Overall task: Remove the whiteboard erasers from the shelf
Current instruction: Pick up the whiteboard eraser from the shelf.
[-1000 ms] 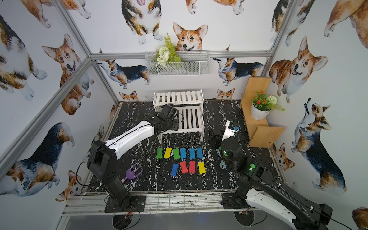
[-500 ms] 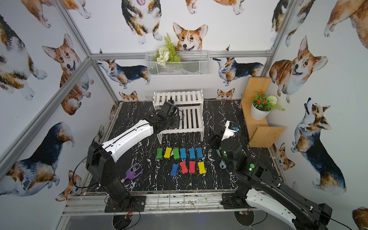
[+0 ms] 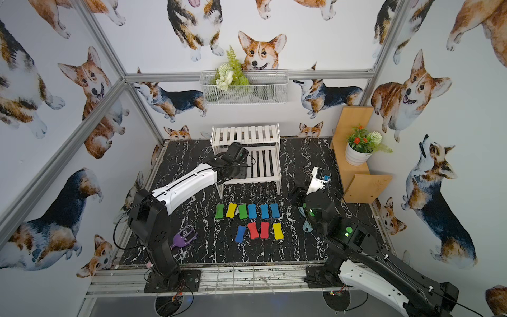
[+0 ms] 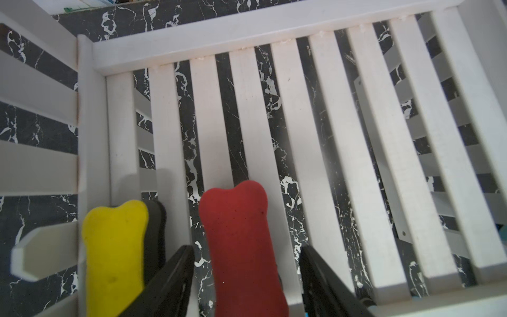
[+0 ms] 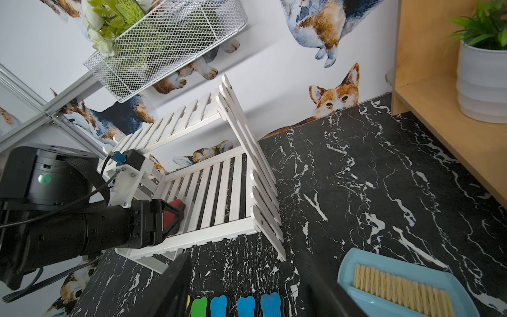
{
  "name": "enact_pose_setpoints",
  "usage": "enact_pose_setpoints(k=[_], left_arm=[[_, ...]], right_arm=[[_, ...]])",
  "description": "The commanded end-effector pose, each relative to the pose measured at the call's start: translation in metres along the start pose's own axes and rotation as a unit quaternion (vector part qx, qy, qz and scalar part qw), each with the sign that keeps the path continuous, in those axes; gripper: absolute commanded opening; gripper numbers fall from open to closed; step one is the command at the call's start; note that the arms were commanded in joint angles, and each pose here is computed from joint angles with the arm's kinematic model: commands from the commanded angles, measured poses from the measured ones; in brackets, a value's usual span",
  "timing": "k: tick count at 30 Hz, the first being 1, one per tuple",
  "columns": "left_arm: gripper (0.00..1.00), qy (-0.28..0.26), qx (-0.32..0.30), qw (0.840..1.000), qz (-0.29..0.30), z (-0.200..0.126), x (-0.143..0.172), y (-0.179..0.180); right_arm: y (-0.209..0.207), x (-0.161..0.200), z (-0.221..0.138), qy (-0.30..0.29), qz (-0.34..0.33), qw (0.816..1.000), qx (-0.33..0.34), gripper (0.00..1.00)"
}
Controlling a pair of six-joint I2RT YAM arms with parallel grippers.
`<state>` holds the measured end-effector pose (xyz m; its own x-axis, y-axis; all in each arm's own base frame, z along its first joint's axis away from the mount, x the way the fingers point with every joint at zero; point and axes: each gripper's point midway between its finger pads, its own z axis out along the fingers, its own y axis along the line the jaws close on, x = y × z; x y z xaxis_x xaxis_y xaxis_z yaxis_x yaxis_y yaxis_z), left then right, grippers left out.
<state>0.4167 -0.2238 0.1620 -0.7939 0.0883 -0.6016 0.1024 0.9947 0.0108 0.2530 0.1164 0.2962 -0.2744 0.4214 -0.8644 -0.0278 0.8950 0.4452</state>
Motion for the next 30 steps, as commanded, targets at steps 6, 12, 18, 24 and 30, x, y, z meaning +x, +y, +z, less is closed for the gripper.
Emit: enact_pose_setpoints(k=[6,12,18,24,30], left_arm=[[0.56,0.001,-0.006,1.0,-0.003,0.006,-0.005,0.001],[0.49,0.008,-0.013,1.0,-0.002,0.009,-0.003,0.002],[0.42,-0.022,-0.001,1.0,-0.022,-0.016,-0.022,0.002],[0.41,-0.057,0.028,0.996,-0.065,-0.07,-0.019,0.008],[0.39,-0.023,0.049,0.994,-0.099,-0.097,0.056,0.02]], right_arm=[[-0.004,-0.005,-0.003,-0.009,0.008,1.0,0.011,0.68],[-0.004,-0.006,-0.003,-0.01,0.008,1.0,0.011,0.68],[-0.003,-0.008,-0.003,-0.01,0.008,1.0,0.01,0.68],[-0.001,-0.007,-0.002,-0.01,0.009,1.0,0.005,0.68],[-0.002,-0.003,-0.001,-0.008,0.01,1.0,0.001,0.68]])
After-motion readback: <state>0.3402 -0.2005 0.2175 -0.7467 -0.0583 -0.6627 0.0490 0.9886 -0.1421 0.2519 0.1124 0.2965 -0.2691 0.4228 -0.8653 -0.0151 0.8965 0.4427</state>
